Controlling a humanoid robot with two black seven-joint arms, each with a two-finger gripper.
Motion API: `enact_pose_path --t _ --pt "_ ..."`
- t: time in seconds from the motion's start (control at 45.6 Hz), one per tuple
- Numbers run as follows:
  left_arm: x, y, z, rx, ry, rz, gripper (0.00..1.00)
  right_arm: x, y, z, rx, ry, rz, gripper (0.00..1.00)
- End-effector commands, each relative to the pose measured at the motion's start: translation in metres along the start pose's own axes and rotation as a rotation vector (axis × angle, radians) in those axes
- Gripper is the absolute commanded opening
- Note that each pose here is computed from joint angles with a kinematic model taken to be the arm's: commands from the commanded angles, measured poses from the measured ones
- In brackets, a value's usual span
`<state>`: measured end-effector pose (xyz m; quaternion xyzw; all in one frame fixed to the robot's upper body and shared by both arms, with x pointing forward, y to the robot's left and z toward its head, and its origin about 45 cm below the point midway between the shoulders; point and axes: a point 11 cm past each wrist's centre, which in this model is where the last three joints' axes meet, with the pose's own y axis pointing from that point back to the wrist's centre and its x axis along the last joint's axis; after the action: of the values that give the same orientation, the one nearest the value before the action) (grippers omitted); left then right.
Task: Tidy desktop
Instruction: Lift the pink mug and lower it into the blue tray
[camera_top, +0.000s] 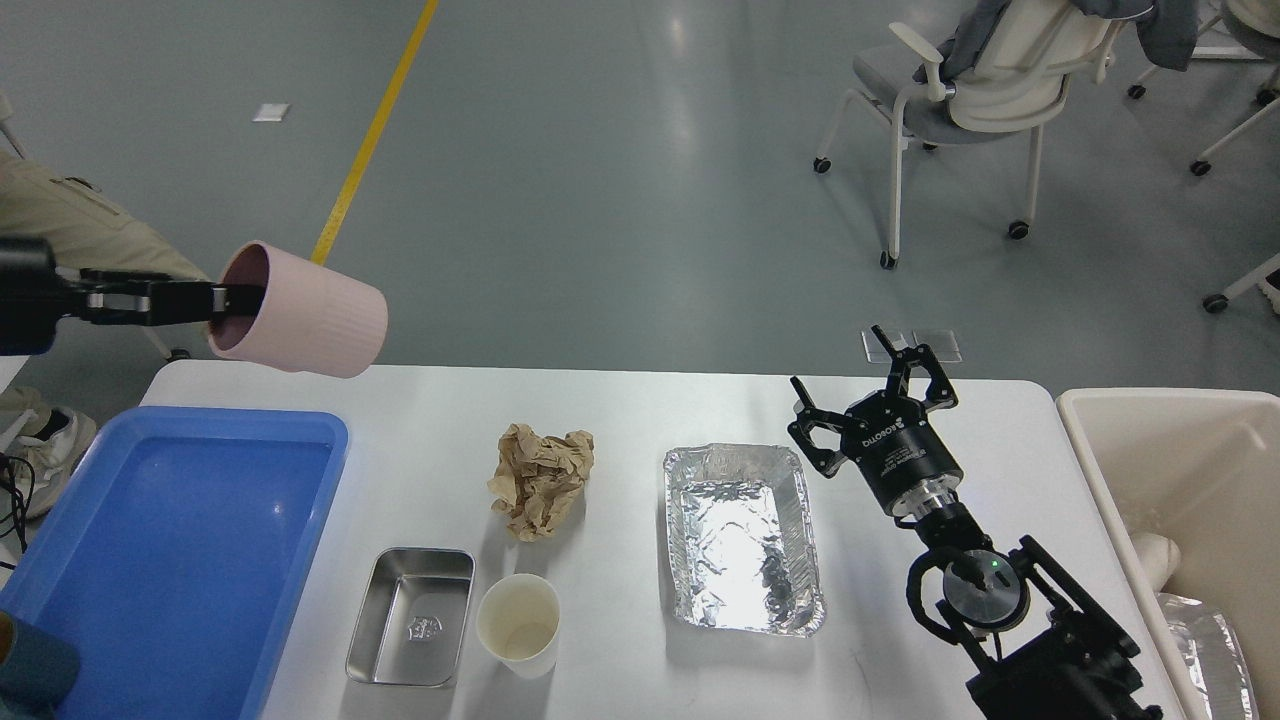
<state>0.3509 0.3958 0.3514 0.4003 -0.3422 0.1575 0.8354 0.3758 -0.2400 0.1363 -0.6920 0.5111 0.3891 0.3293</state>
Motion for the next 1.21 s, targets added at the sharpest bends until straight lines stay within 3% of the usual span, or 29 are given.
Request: enact_pose_path --t 0.0,0.219,0.461,0.922,1.185 --pt "-0.012 0.035 -0.001 0.043 0.013 0.005 0.02 0.000 0.000 0.000 -0.001 0.000 -0.001 1.00" --pt "-0.036 0.077 -0.017 0.178 -0.073 -0.100 0.03 0.000 0.000 0.000 0.000 0.000 0.000 1.00" --pt "-0.070 0.092 -0.030 0.276 -0.164 -0.255 0.04 -0.001 -0.001 -0.001 0.001 0.002 -0.004 1.00" --pt "-0.173 0.106 -0.054 0.272 -0.306 -0.519 0.04 0.002 0.002 0.000 0.002 -0.001 0.002 1.00" --pt "-0.178 0.101 -0.074 0.289 -0.375 -0.543 0.04 0.003 0.003 0.000 0.001 -0.001 0.005 1.00"
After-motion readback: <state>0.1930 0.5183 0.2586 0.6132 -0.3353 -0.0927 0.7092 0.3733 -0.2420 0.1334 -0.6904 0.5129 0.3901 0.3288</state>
